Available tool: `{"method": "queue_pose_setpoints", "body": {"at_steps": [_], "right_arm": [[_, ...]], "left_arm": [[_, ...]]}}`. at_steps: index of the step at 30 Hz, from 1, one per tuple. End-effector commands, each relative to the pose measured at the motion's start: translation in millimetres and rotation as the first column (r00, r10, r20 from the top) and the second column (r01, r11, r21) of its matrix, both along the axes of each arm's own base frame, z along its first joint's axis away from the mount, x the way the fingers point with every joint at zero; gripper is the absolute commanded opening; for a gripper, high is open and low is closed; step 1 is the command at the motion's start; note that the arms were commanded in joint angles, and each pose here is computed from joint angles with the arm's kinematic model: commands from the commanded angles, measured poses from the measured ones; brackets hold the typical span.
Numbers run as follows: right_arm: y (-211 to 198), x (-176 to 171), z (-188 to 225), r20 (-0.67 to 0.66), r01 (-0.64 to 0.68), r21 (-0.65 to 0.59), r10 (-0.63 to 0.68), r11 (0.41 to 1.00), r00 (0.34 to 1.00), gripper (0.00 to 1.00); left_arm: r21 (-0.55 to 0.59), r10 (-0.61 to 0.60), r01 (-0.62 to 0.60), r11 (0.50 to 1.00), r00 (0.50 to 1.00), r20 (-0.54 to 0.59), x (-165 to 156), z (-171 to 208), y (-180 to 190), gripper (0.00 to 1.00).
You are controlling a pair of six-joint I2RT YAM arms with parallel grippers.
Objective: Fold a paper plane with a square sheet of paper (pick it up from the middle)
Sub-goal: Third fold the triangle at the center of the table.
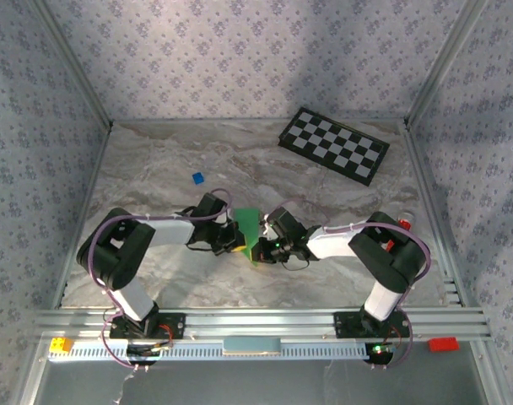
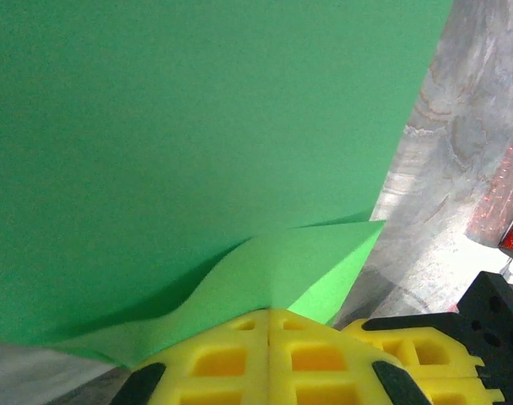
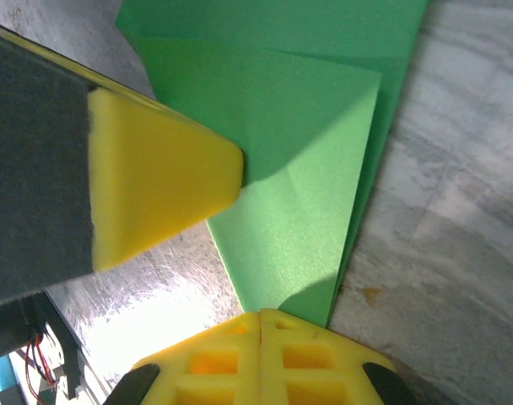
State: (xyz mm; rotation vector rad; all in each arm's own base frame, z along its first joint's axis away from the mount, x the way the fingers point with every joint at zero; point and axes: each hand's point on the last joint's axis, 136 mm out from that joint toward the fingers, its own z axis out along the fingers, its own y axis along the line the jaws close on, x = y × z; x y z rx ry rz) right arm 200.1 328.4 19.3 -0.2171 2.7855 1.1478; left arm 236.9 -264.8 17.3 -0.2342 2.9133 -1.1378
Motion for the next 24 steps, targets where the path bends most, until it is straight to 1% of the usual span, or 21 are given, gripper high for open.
{"method": "queue_pose_setpoints", "body": {"at_steps": [1, 5, 12, 24], "right_arm": [[-36, -26, -46, -0.114, 0.022, -0.188, -0.044, 0.982, 0.992, 0.00], [-37, -26, -47, -0.117, 0.023, -0.195, -0.047, 0.981, 0.992, 0.00], [-38, -26, -50, -0.122, 0.024, -0.201, -0.049, 0.979, 0.991, 0.00], [-37, -26, -50, -0.126, 0.024, -0.202, -0.050, 0.979, 0.991, 0.00]], "left_arm": [[0.056, 0.031, -0.034, 0.998, 0.998, 0.055, 12, -7, 24, 0.04], [0.048, 0.029, -0.032, 0.998, 0.997, 0.069, 15, -10, 34, 0.04], [0.031, 0.083, -0.086, 0.996, 0.993, 0.079, 19, -20, 53, 0.05], [0.016, 0.142, -0.144, 0.989, 0.987, 0.078, 31, -25, 81, 0.05]]}}
